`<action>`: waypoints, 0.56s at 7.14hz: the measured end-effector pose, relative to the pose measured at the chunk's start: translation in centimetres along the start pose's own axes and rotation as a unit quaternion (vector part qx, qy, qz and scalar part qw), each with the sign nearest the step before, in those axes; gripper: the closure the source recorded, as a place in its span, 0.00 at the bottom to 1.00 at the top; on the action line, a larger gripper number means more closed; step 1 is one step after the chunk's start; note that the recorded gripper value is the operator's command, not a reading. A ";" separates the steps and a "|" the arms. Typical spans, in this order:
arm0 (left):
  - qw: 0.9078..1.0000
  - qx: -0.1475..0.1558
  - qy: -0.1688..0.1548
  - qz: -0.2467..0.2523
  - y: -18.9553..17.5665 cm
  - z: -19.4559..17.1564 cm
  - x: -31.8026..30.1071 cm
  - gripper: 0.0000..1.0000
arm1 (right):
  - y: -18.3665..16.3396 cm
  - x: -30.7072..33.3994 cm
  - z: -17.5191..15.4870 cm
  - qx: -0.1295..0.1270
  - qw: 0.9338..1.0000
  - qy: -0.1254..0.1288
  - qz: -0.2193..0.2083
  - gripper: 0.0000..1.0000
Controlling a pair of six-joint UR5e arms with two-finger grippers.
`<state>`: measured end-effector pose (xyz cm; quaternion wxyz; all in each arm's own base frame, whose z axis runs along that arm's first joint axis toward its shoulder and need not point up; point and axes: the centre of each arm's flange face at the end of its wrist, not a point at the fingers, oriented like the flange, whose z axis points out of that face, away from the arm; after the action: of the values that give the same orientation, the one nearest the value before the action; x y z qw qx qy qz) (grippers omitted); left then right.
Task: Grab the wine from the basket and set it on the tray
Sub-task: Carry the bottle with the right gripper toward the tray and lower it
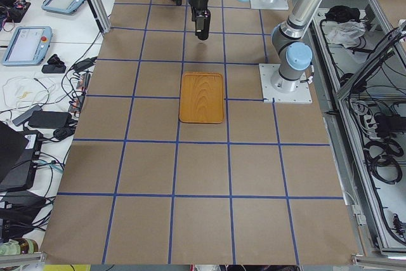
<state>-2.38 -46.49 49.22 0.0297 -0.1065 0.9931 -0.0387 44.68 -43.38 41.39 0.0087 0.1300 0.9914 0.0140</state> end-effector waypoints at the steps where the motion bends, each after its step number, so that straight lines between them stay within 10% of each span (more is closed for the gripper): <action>1: 1.000 0.000 -0.001 -0.006 -0.2 0.0 -0.6 0.00 | 0.1 -0.3 0.6 -0.003 1.000 0.000 0.002 1.00; 4: 1.000 -0.008 -0.001 -0.010 -0.1 0.4 -1.0 0.00 | 0.3 -0.7 1.5 -0.008 1.000 0.004 0.001 0.95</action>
<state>-1.40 -46.40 48.92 0.0294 -0.1170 0.9922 -0.0311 45.49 -43.23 39.94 0.0052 0.1308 0.9911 0.0222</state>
